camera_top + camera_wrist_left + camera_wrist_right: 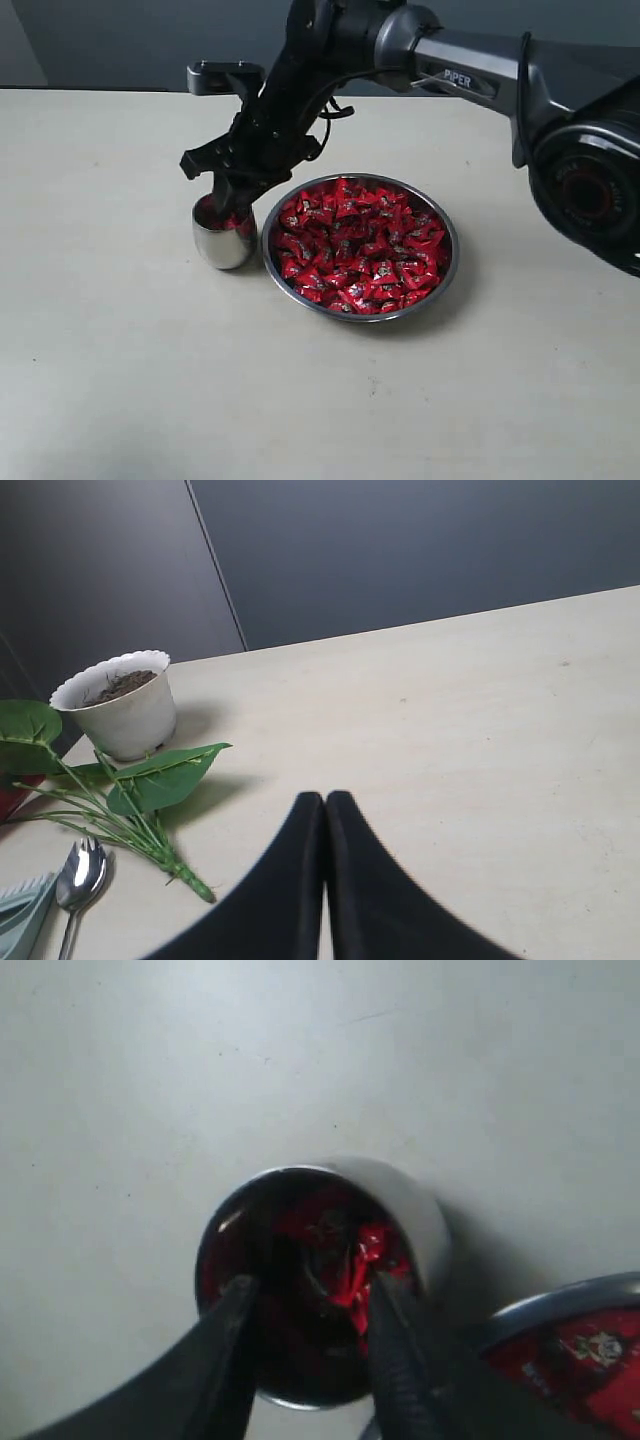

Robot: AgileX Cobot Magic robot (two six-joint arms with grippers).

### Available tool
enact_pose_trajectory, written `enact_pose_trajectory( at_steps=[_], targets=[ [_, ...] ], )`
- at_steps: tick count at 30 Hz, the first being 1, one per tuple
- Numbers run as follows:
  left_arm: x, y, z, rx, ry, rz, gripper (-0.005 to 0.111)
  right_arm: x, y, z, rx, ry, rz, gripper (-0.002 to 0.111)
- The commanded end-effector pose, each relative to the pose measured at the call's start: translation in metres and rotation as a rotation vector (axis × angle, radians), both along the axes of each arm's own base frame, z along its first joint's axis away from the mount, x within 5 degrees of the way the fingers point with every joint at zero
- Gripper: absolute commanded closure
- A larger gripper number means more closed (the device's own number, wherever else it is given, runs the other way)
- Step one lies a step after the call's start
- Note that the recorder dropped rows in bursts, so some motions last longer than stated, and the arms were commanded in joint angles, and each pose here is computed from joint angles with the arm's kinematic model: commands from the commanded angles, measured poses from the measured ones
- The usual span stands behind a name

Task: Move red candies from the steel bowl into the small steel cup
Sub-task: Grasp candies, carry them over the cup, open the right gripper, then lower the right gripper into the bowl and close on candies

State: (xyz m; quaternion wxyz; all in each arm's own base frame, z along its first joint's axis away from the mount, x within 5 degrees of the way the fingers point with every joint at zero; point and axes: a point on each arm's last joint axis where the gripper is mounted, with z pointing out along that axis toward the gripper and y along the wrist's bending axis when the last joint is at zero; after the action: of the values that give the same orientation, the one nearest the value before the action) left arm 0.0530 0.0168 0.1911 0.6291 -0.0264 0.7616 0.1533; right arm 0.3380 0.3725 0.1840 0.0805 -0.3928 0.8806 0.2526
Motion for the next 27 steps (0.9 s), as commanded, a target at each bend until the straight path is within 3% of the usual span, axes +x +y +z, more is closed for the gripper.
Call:
enact_pose_trajectory(
  at_steps=[1,6,12,27],
  targets=[
    [0.0,0.0,0.001,0.004,-0.015,-0.005,0.106,0.007,-0.013,0.029,-0.035,-0.111,-0.022,0.072],
    [0.0,0.0,0.001,0.004,-0.015,-0.005,0.106,0.022,-0.041,0.047,-0.076,-0.133,-0.062,0.072],
    [0.0,0.0,0.001,0.004,-0.015,-0.005,0.106,0.049,-0.079,0.041,-0.115,-0.075,-0.167,0.072],
    [0.0,0.0,0.001,0.004,-0.015,-0.005,0.106,0.055,-0.078,-0.022,-0.219,0.064,-0.149,0.072]
  ],
)
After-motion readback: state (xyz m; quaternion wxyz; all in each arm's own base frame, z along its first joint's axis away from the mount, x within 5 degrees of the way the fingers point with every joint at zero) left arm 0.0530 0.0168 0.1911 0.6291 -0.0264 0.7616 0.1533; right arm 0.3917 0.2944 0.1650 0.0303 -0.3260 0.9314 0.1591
